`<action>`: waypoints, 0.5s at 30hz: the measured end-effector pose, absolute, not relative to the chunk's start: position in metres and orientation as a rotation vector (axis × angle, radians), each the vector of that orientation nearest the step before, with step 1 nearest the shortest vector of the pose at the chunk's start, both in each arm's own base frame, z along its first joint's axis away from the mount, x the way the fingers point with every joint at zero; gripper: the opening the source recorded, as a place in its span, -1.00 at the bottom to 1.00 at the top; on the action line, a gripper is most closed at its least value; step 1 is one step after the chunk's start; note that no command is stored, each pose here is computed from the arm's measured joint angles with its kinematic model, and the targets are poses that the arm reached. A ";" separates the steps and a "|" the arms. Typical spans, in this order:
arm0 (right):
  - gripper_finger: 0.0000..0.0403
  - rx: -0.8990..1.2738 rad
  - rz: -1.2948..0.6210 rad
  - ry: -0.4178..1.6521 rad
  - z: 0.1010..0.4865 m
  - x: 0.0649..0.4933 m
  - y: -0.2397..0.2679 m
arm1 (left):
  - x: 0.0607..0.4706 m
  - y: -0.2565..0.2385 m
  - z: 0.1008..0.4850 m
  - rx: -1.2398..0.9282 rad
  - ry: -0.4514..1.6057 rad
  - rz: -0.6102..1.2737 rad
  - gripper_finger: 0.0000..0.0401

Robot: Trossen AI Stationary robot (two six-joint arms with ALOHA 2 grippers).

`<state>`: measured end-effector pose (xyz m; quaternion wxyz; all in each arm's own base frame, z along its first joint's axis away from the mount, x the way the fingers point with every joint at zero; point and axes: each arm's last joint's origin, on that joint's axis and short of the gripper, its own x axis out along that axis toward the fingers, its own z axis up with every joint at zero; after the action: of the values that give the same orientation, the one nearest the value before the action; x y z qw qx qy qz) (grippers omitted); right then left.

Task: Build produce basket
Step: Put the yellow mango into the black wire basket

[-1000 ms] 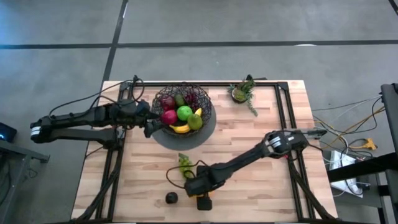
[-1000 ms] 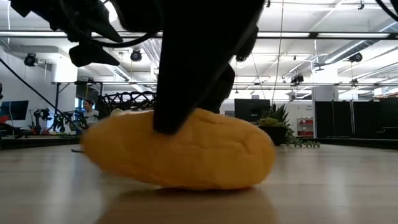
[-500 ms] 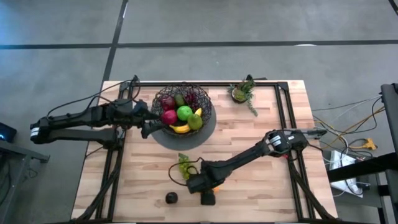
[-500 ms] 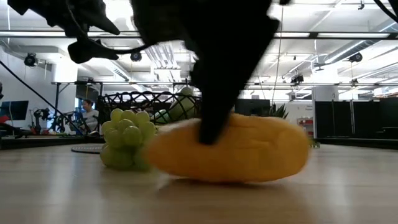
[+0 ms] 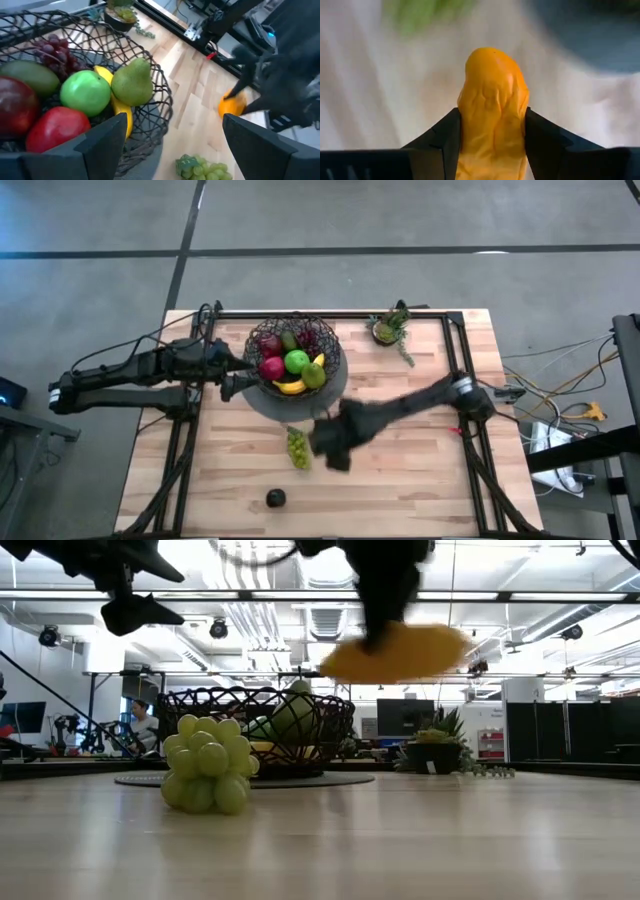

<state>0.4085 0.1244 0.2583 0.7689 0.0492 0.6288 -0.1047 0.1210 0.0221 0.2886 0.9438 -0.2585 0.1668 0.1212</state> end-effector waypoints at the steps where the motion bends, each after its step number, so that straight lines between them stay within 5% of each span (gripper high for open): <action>1: -0.19 0.119 -0.255 1.302 0.271 0.409 0.114 | 0.121 0.022 0.288 -0.524 0.338 0.257 0.55; 8: -0.20 0.181 -0.514 0.858 0.340 0.415 0.015 | 0.129 0.025 0.283 -0.495 0.379 0.293 0.55; 15: -0.20 0.353 -0.663 0.676 0.336 0.430 -0.098 | 0.144 0.028 0.274 -0.498 0.448 0.308 0.55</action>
<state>0.4296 -0.0980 0.3355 0.8751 0.1689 0.3239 -0.3176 0.1438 0.0277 0.2743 0.9328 -0.2434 0.2189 0.1506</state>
